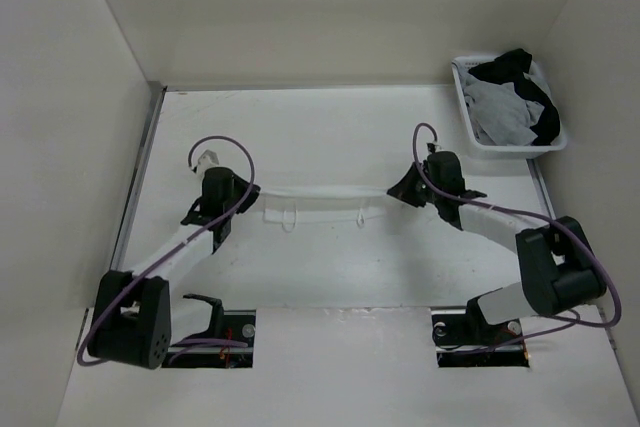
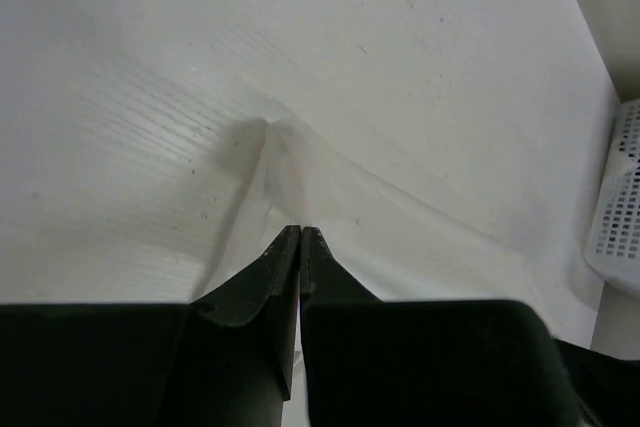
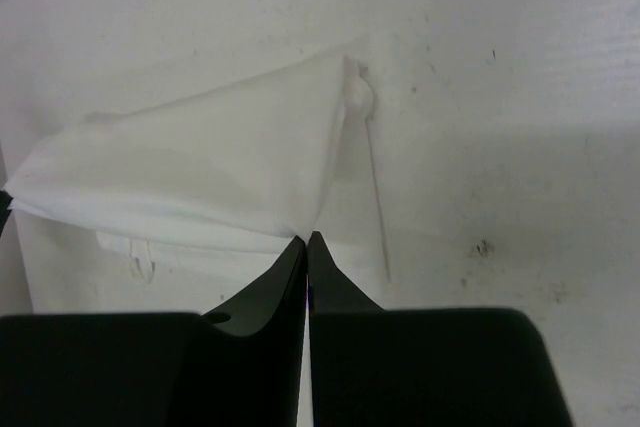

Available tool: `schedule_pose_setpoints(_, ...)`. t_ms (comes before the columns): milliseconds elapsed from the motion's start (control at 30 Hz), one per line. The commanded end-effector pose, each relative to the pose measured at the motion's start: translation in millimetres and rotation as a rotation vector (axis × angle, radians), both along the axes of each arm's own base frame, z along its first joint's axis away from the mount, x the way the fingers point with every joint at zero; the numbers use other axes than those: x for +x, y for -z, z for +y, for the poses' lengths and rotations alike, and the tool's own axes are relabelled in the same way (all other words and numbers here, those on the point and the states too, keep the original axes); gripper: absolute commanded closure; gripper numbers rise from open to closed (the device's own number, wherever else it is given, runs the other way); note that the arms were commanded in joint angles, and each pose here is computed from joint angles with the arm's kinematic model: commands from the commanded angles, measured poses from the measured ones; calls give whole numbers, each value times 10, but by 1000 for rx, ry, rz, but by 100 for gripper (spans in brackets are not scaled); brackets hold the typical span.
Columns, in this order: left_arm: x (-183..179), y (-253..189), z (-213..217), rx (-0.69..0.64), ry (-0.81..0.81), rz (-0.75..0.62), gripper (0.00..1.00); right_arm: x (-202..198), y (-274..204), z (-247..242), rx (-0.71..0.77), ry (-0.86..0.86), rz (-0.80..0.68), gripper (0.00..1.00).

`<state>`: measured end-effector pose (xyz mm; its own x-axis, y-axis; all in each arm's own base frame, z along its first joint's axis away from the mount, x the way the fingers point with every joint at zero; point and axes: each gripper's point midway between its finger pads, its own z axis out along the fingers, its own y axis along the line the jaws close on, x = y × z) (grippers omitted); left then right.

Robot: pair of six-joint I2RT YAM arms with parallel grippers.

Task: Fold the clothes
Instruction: Fold the tank top

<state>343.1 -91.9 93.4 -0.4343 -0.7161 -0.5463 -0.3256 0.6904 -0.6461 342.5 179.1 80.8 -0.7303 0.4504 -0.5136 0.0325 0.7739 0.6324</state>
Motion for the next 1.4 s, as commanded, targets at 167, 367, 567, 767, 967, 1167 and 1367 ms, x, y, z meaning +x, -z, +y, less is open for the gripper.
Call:
schedule_pose_setpoints(167, -344, 27, 62, -21, -1, -69, 98, -262, 59, 96, 14, -12, -56, 94)
schedule_pose_setpoints(367, -571, 325, 20, -27, 20, -9, 96, -446, 287, 102, -15, -9, -3, 92)
schedule_pose_setpoints(567, -741, 346, 93, -22, 14, -5, 79, -510, 165, 34, -21, 4, -34, 61)
schedule_pose_setpoints(767, -734, 19, 134, 6, -2, -88, 77, -346, 87, 138, 18, -42, -48, 50)
schedule_pose_setpoints(967, -660, -252, -294, 15, 104, -145, 77, -205, 296, 238, 48, -52, 16, 51)
schedule_pose_setpoints(1167, -480, -12, -492, 34, 135, -94, 77, -177, 408, 348, 123, -71, 57, 64)
schedule_pose_setpoints(1367, -579, 462, -289, 52, 88, 33, 79, -159, 489, 198, 144, -26, 73, 86)
